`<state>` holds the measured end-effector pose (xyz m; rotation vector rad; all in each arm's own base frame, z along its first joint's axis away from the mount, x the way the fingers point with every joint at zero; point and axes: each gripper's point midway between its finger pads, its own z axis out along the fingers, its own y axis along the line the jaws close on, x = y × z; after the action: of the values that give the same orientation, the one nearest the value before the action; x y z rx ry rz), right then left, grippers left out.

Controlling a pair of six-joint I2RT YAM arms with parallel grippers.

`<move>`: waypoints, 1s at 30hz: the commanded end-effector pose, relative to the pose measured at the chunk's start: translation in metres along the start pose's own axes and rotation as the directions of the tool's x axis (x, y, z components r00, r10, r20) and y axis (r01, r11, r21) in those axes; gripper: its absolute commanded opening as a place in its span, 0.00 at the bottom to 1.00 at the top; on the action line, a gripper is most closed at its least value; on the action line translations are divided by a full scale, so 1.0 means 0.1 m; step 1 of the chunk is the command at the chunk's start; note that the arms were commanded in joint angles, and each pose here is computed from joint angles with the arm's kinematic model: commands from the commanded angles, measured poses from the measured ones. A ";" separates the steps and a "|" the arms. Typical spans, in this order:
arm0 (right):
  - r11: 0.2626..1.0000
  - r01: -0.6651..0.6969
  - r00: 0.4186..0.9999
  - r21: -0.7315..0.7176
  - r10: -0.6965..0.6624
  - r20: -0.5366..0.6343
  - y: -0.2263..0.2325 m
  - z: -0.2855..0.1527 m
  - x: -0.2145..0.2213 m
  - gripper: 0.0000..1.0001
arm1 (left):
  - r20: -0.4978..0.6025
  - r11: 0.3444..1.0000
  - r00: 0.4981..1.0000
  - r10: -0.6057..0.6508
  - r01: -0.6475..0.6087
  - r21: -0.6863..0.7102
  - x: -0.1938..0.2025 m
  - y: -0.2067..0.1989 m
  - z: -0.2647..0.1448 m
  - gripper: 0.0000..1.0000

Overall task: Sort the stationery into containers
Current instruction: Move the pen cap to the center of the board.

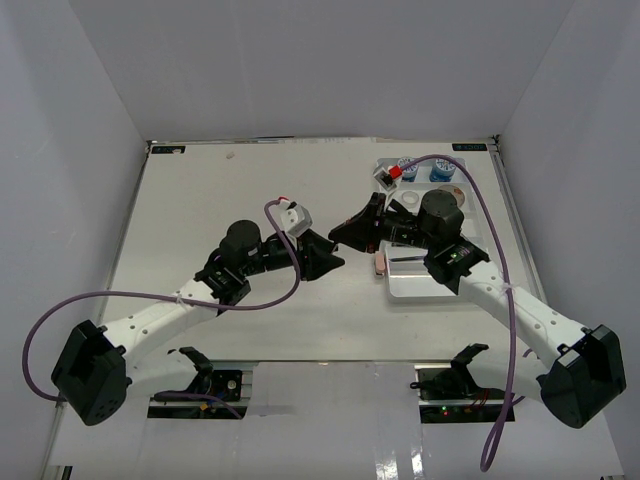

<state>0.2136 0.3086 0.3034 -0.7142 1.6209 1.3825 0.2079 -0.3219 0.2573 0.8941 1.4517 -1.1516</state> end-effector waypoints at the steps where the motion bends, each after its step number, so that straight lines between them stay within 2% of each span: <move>1: 0.998 0.017 0.999 -0.057 -0.015 0.030 0.09 0.01 -0.08 0.08 | 0.056 0.997 0.997 0.044 -0.047 0.061 -0.27 -0.11 0.06 0.52; 13: 0.997 0.017 0.999 -0.076 -0.014 0.032 0.12 0.02 -0.09 0.08 | 0.059 0.994 0.998 0.035 -0.041 0.099 -0.32 -0.13 0.15 0.38; 20: 0.996 0.017 0.999 -0.083 -0.015 0.032 0.13 0.02 -0.09 0.08 | 0.056 0.993 0.998 0.028 -0.034 0.112 -0.31 -0.15 0.15 0.25; 25: 0.996 0.020 0.999 -0.086 -0.017 0.028 0.13 0.02 -0.06 0.08 | 0.067 0.993 0.997 0.033 -0.041 0.111 -0.34 -0.15 0.14 0.11; 29: 0.997 0.012 1.000 -0.076 -0.011 0.023 0.10 0.01 -0.02 0.14 | 0.065 0.994 0.997 0.029 -0.035 0.107 -0.34 -0.15 0.15 0.00; 30: 0.998 0.009 1.000 -0.070 -0.007 0.024 0.09 0.01 -0.01 0.19 | 0.065 0.994 0.997 0.029 -0.036 0.103 -0.33 -0.14 0.15 0.00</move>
<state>0.2087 0.3124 0.3074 -0.7390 1.5763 1.4328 0.2088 -0.3362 0.2663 0.9163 1.4359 -1.2282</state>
